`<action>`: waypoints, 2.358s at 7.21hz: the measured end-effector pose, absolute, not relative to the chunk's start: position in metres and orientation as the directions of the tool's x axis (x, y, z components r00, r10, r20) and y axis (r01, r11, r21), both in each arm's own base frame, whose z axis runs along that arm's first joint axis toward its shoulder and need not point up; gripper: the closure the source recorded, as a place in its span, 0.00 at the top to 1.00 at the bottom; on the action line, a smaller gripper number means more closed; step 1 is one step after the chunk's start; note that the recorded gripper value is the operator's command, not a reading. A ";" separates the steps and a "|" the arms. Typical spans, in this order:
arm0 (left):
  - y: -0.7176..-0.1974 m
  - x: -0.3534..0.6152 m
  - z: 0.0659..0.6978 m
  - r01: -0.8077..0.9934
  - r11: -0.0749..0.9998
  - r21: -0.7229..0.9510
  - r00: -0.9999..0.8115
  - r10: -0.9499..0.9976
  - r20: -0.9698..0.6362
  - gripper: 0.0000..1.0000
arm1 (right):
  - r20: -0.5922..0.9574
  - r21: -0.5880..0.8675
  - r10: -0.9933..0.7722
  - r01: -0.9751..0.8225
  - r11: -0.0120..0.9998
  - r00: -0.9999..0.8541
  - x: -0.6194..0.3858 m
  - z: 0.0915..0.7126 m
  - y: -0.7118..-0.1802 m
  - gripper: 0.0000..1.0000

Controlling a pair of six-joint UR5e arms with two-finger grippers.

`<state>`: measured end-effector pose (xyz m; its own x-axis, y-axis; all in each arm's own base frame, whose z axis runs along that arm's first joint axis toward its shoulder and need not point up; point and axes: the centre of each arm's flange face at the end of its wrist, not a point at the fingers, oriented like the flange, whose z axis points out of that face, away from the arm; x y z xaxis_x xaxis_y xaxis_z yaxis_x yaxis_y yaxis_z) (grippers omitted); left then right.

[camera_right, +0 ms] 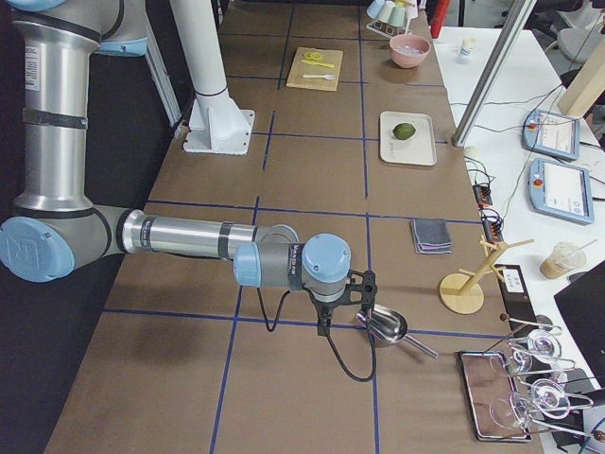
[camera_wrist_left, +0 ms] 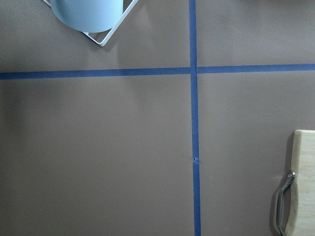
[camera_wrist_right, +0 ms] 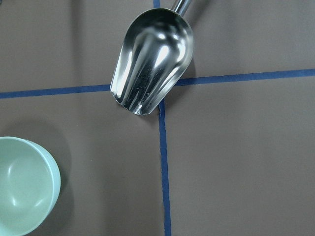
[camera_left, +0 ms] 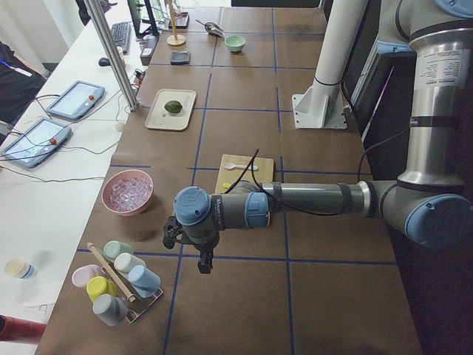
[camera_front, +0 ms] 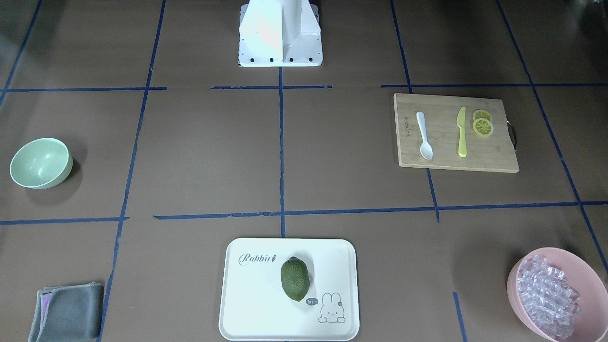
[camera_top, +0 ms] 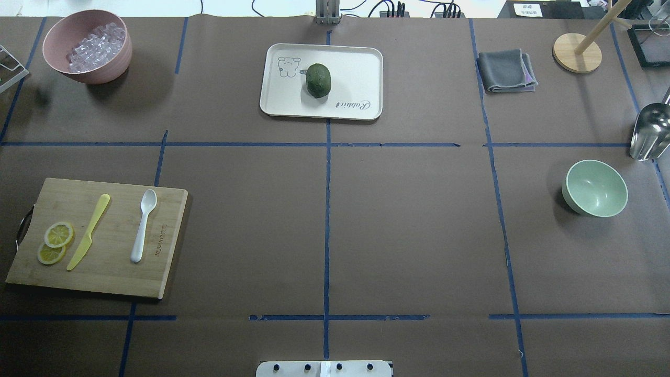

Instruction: Place spoon in bowl

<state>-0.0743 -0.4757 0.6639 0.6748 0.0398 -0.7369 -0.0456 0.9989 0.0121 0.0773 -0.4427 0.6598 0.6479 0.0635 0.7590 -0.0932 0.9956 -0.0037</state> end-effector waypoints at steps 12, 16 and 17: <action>-0.472 -0.075 0.662 -0.049 0.998 0.031 0.677 0.056 -0.734 1.00 | 0.749 -0.003 0.080 -0.118 0.993 0.657 0.076 0.652 -0.456 1.00; -0.472 -0.075 0.650 -0.045 0.998 0.052 0.677 0.068 -0.733 1.00 | 0.779 -0.013 0.122 -0.178 0.984 0.615 -0.003 0.626 -0.472 1.00; -0.472 -0.076 0.648 -0.044 0.997 0.056 0.677 0.071 -0.732 1.00 | 0.791 -0.026 0.129 -0.177 0.984 0.598 -0.037 0.617 -0.473 1.00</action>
<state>-0.0756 -0.4717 0.6479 0.6773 0.0708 -0.7323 -0.0443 0.9975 0.0555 -0.0372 -0.4728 0.6172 0.5981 0.1288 0.7910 -0.1772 0.9838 -0.0263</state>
